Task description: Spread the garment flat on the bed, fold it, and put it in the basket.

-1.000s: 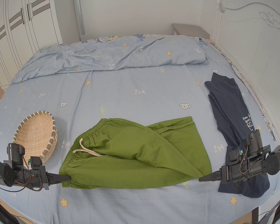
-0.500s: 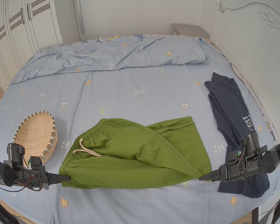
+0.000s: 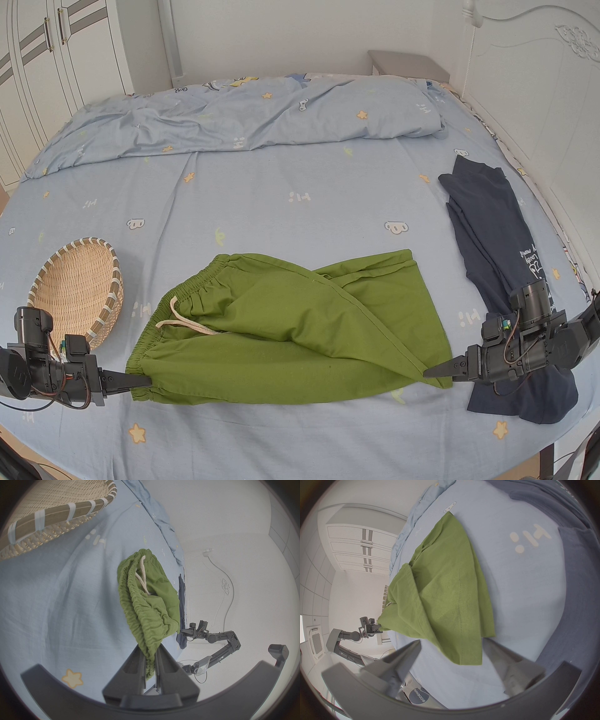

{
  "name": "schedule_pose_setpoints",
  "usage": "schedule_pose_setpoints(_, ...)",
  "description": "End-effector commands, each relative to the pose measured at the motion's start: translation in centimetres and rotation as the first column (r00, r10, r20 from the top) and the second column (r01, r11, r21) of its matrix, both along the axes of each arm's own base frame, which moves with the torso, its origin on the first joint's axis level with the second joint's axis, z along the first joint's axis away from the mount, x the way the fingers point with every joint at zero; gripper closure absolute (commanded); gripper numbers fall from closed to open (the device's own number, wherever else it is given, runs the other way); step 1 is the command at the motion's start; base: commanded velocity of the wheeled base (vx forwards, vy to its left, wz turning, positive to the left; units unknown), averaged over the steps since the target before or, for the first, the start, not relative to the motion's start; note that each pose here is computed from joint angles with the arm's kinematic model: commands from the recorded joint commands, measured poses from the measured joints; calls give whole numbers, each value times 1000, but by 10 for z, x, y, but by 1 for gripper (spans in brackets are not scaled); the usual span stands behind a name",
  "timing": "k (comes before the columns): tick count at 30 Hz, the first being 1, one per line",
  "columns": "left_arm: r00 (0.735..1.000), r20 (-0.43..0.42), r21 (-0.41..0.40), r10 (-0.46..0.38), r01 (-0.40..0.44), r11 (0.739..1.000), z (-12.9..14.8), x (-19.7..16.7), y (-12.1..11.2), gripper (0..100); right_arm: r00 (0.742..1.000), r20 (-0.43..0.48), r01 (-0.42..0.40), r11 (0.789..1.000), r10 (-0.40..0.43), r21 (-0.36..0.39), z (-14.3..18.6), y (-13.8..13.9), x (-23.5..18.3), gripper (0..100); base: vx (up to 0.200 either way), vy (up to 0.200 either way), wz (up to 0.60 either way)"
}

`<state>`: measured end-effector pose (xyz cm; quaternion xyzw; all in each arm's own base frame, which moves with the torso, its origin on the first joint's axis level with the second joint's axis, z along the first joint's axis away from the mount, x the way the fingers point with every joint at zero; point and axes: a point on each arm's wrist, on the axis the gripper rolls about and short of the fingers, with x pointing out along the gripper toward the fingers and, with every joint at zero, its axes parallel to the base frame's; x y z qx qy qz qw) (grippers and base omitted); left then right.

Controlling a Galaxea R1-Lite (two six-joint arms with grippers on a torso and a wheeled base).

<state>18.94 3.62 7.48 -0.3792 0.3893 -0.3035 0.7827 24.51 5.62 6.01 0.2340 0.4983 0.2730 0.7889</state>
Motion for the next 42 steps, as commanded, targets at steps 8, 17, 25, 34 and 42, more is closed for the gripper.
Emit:
schedule_pose_setpoints(8,1000,-1,1,2,-2,1000,-1,1,0,100,1000,-11,17,999,-17,39,9,-1,-7,100,0,0,0)
schedule_pose_setpoints(17,1000,2,2,1,-1,1000,0,1,0,100,997,40,56,995,-59,85,31,0,-2,100,0,0,0)
schedule_pose_setpoints(25,1000,12,9,9,-10,1000,0,0,3,100,966,245,54,989,-86,135,109,7,51,100,0,0,0)
schedule_pose_setpoints(34,1000,23,18,21,-22,1000,-1,-1,7,100,943,304,97,987,-133,129,157,11,125,100,0,0,0)
schedule_pose_setpoints(42,999,22,19,23,-24,1000,-2,-1,7,100,950,259,145,982,-172,119,140,-1,163,0,0,0,0)
